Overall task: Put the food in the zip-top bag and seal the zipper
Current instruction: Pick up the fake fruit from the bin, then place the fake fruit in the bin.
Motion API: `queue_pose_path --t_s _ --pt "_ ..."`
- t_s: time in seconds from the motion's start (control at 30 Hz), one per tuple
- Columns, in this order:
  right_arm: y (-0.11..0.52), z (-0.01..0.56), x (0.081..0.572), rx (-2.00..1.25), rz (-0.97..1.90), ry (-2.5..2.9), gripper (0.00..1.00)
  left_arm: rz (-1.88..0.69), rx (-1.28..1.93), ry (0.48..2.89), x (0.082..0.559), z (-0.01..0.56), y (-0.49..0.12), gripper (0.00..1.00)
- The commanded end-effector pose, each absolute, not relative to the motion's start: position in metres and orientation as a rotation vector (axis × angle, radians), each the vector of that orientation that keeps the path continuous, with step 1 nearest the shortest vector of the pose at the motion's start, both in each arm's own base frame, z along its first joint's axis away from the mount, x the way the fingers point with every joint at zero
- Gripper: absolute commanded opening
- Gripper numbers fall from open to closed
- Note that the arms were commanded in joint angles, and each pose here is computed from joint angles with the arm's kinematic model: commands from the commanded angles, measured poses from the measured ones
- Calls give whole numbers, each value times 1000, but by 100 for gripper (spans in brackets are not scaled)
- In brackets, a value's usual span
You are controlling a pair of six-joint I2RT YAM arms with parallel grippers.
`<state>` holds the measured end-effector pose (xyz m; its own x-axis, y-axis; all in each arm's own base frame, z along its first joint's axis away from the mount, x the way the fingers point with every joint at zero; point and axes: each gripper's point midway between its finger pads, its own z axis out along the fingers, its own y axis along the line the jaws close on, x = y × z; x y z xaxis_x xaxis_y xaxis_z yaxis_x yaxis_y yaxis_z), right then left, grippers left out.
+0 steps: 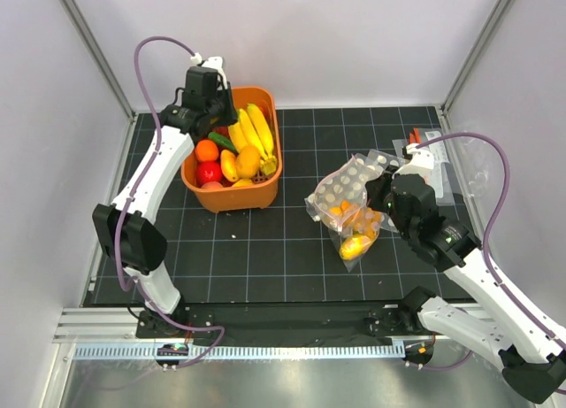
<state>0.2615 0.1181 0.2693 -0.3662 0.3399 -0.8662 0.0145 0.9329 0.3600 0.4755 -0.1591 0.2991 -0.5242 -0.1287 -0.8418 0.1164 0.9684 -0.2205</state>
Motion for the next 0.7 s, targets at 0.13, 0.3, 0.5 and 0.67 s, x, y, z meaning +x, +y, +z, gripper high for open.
queue_pose_path --t_s 0.13,0.3,0.5,0.67 --pt "119 290 266 278 380 1856 1 -269 -59 2016 480 314 -151 1" --pt "119 289 266 278 381 1859 1 -262 -57 2036 484 305 -152 2" --pt "119 289 266 279 379 1858 1 -265 -45 2091 479 292 -154 90" --pt "118 290 266 279 378 1857 1 -219 -1 2273 445 249 -152 100"
